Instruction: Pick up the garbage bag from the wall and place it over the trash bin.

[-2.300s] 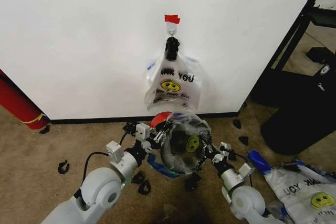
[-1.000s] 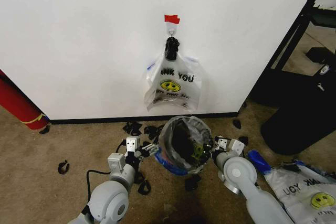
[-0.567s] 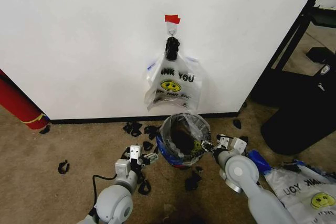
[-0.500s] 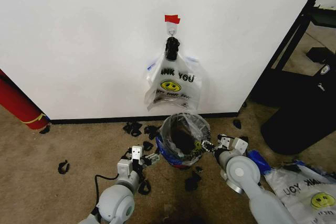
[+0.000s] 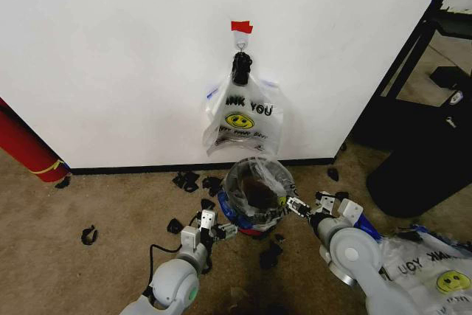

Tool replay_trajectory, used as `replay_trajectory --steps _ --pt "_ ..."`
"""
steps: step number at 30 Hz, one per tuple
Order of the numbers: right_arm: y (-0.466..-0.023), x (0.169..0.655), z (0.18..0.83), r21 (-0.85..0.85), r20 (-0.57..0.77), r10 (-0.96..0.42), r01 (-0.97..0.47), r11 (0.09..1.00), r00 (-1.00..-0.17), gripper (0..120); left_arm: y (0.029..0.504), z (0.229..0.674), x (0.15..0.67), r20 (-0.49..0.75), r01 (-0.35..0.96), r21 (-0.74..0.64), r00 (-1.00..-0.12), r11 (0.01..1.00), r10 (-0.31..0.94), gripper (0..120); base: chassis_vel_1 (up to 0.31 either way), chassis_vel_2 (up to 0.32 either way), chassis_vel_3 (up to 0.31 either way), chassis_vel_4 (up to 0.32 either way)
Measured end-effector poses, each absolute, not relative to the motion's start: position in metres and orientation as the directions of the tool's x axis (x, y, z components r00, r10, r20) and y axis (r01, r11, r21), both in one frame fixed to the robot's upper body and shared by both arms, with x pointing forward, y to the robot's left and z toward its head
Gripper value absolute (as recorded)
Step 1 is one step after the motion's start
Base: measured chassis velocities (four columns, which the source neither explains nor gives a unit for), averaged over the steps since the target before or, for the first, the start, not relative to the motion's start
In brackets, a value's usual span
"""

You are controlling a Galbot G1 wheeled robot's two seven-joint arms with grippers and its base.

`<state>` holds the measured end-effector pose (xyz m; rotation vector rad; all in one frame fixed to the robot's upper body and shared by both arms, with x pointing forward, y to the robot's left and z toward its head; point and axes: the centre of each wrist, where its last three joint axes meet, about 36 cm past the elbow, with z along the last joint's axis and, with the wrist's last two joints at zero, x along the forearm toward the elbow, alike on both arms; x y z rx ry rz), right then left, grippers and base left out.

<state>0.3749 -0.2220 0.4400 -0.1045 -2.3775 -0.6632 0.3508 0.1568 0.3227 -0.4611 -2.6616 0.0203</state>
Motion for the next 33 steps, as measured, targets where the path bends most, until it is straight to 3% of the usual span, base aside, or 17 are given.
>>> replay_trajectory --steps 21,28,33 --pt "-0.233 0.36 0.458 0.476 0.593 -0.109 0.239 0.846 -0.798 100 0.154 0.27 0.366 0.419 0.246 0.021 -0.882 0.969 0.215 100 0.0 0.0 0.0 0.0" --pt "-0.238 0.352 0.483 0.531 0.528 -0.141 0.196 0.824 -0.837 100 0.158 0.266 0.361 0.403 0.233 0.064 -0.896 0.97 0.188 100 0.0 0.0 0.0 0.0" --pt "-0.245 0.355 0.484 0.493 0.439 -0.117 0.13 0.86 -0.891 100 0.161 0.258 0.359 0.392 0.241 0.106 -0.902 0.965 0.182 100 0.0 0.0 0.0 0.0"
